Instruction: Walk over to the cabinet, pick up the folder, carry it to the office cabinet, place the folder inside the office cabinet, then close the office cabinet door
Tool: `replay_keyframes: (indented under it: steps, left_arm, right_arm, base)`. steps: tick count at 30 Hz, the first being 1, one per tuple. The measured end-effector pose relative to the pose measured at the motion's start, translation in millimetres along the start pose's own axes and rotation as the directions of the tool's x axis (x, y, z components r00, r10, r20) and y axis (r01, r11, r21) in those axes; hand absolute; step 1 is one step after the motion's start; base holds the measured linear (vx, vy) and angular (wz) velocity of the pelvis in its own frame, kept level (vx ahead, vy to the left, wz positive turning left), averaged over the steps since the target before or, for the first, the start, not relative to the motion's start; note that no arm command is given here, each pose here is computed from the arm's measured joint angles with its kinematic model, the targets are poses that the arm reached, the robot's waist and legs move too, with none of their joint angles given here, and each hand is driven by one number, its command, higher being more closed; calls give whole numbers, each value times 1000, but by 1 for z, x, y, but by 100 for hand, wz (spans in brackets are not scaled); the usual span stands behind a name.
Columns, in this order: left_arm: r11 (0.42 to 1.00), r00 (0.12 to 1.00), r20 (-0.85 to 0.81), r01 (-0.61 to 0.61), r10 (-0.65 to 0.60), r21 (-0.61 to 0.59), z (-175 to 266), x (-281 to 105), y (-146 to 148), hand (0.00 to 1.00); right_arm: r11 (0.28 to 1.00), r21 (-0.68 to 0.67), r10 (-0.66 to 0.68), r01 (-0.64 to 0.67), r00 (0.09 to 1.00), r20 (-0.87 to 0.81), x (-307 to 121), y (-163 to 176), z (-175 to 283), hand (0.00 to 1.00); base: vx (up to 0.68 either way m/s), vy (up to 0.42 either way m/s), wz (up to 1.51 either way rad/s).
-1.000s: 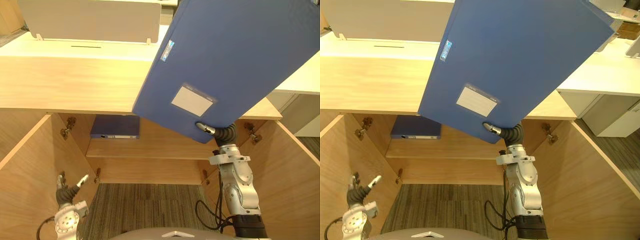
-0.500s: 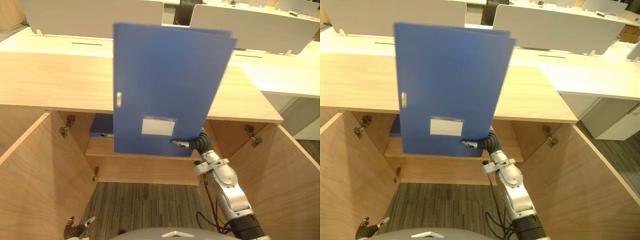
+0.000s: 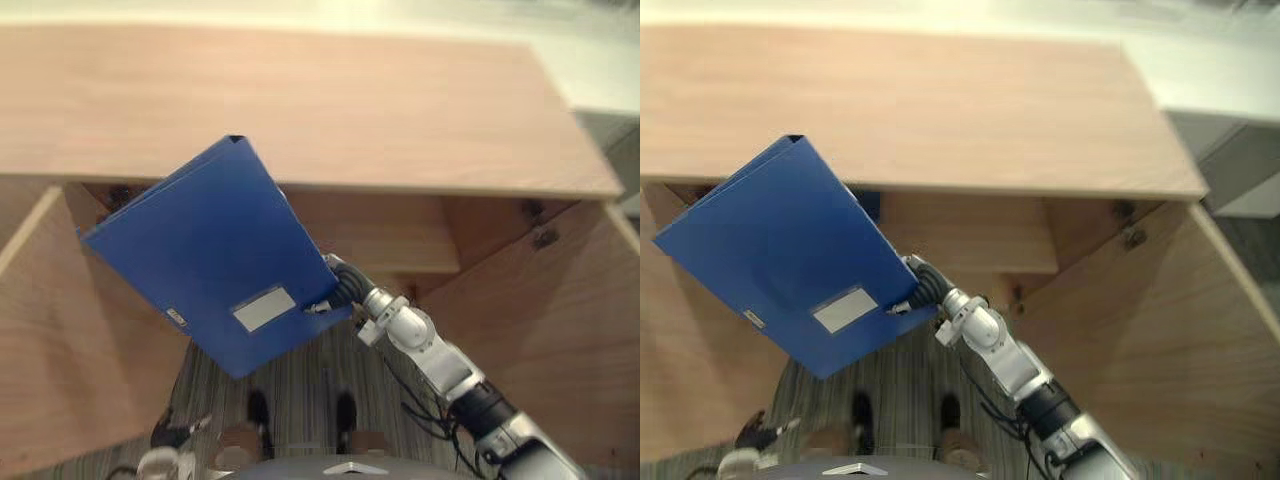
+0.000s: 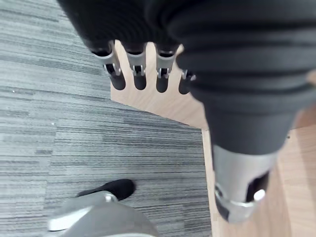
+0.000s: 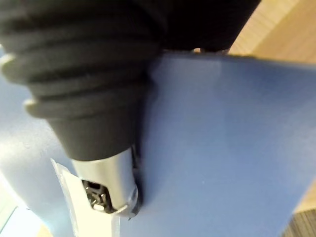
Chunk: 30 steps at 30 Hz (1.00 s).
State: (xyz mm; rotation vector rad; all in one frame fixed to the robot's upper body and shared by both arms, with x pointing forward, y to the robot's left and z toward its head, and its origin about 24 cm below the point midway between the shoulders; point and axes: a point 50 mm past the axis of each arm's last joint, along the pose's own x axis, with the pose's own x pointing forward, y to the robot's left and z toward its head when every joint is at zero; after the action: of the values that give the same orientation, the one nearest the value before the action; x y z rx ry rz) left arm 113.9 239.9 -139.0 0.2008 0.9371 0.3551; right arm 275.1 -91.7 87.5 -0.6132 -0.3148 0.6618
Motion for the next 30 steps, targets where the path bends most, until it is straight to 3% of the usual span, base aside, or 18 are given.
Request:
replay_keyframes:
  steps: [4,11,14,18,23,30]
  left_arm:
    - [1000,992,123,-9,7,17,39,10,3,0]
    - [1000,956,293,20,-19,0,90,11,-6,0]
    - [999,929,366,47,-42,-4,112,7,-16,0]
    - [995,876,478,93,-61,-43,151,0,-28,0]
    - [980,813,576,169,-80,-101,180,-13,-44,0]
    - [975,786,613,191,-82,-114,194,-17,-46,0]
  right_arm:
    - [993,-118,-23,21,1000,-19,7,-17,-3,100]
    - [984,-137,-114,110,993,-22,4,-32,-5,100]
    - [982,-90,-167,166,986,-7,3,-41,-2,100]
    - [951,79,-304,298,950,73,2,-63,16,100]
    - [797,321,-568,511,816,110,-3,-113,30,100]
    - [568,591,-742,572,667,68,-7,-167,31,100]
  base:
    - [-169,13,-1]
    - [-161,-10,0]
    - [-89,-47,-3]
    - [-72,-59,-8]
    - [-4,-61,0]
    - [34,-34,4]
